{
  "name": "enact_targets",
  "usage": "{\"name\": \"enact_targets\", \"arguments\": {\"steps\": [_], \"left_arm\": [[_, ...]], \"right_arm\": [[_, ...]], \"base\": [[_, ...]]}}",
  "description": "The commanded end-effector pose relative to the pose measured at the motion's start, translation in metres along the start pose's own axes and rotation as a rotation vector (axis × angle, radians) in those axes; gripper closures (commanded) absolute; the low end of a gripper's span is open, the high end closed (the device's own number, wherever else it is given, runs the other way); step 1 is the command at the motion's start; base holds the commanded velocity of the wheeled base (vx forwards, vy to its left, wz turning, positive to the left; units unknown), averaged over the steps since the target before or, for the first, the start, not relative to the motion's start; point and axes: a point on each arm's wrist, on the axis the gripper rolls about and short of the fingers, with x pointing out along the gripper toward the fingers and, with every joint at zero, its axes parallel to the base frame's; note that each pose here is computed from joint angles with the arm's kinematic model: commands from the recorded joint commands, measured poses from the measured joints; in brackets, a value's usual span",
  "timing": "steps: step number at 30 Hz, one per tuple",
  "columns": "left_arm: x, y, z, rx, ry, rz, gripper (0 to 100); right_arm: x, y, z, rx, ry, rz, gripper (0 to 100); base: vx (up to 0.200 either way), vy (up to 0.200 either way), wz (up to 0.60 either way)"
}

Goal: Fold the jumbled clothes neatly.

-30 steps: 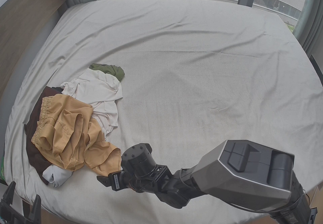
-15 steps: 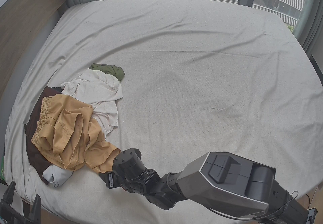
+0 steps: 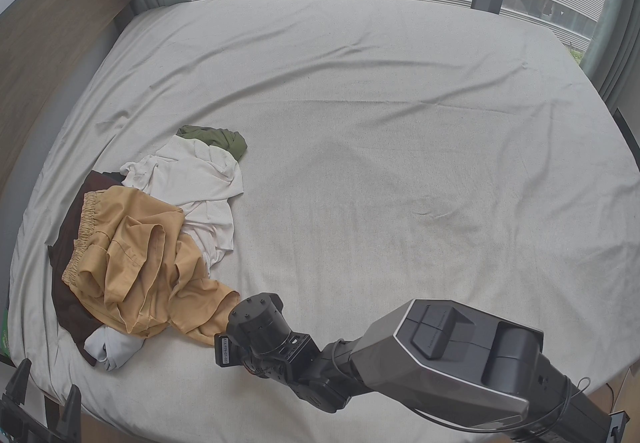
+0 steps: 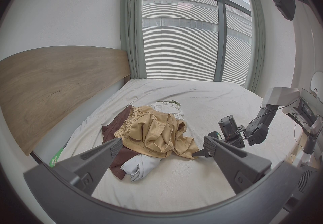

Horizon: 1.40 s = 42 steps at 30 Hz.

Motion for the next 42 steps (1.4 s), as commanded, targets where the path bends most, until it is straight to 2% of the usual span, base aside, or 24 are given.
{"name": "enact_targets", "arguments": {"steps": [1,11,25,42], "left_arm": [[0.0,0.0,-0.005,0.0,0.001,0.001,0],[0.0,0.0,-0.005,0.0,0.001,0.001,0],[0.0,0.0,-0.005,0.0,0.001,0.001,0],[0.0,0.0,-0.005,0.003,0.003,0.001,0]], "right_arm": [[-0.01,0.001,0.005,0.002,0.002,-0.008,100],[-0.042,-0.01,0.012,0.012,0.027,-0.068,100],[-0.102,-0.041,0.05,0.056,-0.001,-0.147,100],[-0.139,-0.069,0.036,0.068,0.07,-0.235,100]], "base": [[0.0,0.0,0.0],[0.0,0.0,0.0],[0.0,0.0,0.0],[0.0,0.0,0.0]]}}
